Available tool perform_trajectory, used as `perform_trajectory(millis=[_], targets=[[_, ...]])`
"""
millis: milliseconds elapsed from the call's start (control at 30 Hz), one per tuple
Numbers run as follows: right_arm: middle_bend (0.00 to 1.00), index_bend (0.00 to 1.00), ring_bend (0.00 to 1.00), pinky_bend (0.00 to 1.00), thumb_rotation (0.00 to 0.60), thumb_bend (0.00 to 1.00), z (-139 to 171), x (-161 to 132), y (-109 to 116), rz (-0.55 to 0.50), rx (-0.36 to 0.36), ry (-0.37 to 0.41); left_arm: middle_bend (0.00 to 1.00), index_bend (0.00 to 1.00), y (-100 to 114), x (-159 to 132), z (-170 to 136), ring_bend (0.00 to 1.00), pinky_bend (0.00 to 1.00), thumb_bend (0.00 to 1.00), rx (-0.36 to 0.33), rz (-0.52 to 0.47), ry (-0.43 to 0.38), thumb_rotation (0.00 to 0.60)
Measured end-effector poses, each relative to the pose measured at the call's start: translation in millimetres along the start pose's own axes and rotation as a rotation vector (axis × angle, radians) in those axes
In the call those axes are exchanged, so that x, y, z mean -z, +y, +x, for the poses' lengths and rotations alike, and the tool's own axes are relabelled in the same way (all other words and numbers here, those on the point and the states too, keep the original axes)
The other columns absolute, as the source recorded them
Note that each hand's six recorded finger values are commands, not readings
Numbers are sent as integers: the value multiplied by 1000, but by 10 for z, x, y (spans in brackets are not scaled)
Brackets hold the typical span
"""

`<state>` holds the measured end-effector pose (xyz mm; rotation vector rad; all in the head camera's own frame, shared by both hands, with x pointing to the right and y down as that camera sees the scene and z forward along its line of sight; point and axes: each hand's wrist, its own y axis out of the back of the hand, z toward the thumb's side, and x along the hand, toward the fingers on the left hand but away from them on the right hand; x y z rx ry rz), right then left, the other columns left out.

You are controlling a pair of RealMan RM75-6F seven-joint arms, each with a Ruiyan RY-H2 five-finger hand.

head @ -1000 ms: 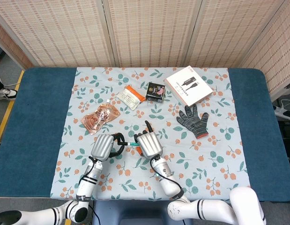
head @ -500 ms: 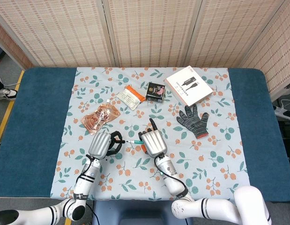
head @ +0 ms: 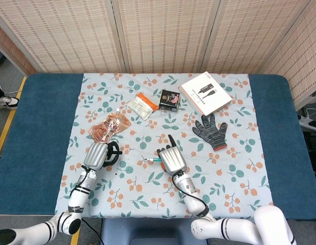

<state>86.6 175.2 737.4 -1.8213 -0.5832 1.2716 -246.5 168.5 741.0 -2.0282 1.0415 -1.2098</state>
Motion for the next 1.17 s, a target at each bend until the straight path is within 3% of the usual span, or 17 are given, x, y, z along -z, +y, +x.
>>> perform_trajectory(millis=[67, 133, 233, 367, 533, 700, 800, 867, 1000, 1167], targets=[[468, 384, 309, 3, 600, 425, 11, -16, -73, -3, -20, 6, 491, 437, -52, 27, -30, 403, 602, 487, 33, 11, -10, 600], [338, 159, 237, 0, 600, 408, 23, -20, -122, 6, -41, 5, 394, 336, -83, 55, -52, 330, 573, 459, 59, 24, -13, 600], [222, 4, 164, 0, 600, 344, 49, -45, -155, 19, -67, 9, 292, 207, -94, 77, -75, 256, 544, 428, 80, 33, -13, 600], [133, 0, 100, 0, 600, 269, 99, -69, -105, 19, -79, 20, 197, 109, -73, 61, -97, 191, 514, 404, 88, 11, -7, 600], [65, 0, 42, 0, 600, 239, 224, -24, 119, -4, -70, 27, 161, 99, 50, -9, -163, 150, 451, 395, 79, -29, -21, 600], [8, 0, 0, 0, 600, 222, 533, 247, 496, -17, -28, 16, 86, 72, 422, -2, -393, 38, 295, 391, 38, -30, -62, 600], [0, 0, 0, 0, 600, 222, 800, 549, 739, 12, 7, -18, 11, 32, 637, 80, -578, 0, 128, 387, 25, -5, -66, 600], [0, 0, 0, 0, 600, 221, 1050, 903, 838, 64, 34, -84, 0, 16, 758, 258, -758, 0, 57, 387, 25, 40, -37, 600], [0, 0, 0, 0, 600, 219, 1783, 1685, 930, 153, 94, -257, 0, 8, 1044, 604, -1206, 0, 21, 389, -39, 126, 37, 600], [0, 0, 0, 0, 600, 217, 2496, 2229, 881, 91, 151, -379, 0, 0, 1356, 921, -1775, 0, 15, 387, -161, 223, 133, 600]])
